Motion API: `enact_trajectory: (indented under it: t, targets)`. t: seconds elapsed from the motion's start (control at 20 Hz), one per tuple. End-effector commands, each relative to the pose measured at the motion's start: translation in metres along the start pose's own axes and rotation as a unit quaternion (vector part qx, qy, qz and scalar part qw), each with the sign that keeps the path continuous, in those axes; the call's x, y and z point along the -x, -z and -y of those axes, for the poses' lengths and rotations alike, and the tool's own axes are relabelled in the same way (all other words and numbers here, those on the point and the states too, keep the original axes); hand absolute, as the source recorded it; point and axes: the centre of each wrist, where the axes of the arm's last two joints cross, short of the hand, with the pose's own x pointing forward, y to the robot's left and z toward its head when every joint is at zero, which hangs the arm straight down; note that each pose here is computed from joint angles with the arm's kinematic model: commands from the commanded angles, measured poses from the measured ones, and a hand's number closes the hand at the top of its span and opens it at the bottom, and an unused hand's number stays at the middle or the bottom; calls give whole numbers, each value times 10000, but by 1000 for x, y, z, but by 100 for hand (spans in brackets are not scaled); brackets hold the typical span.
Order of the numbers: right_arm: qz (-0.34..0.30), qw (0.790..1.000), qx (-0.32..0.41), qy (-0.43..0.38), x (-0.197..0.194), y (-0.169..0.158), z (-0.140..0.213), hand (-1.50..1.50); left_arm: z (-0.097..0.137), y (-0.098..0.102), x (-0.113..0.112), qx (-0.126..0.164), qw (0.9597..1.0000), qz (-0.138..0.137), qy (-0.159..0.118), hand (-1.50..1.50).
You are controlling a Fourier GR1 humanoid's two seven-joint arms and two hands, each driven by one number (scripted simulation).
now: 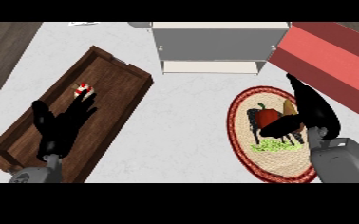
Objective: Pick the bell pepper from the placemat and place it in the tiered shelf
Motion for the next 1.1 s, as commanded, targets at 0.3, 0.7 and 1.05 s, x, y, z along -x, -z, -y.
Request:
enact_trajectory:
  t: [0.3, 0.7, 1.05]
  targets:
    - [-314, 9994, 109, -88, -8, 13, -7, -150, 5, -12, 12, -22, 9993, -366, -79, 0]
    - [-573, 9969, 304, -443, 17, 35, -49, -150, 8, -10, 28, -8, 9996, -274, -66, 0]
    - [-547, 9959, 510, -504, 24, 50, -66, -150, 8, -1, 28, -78, 9994, -330, 22, 0]
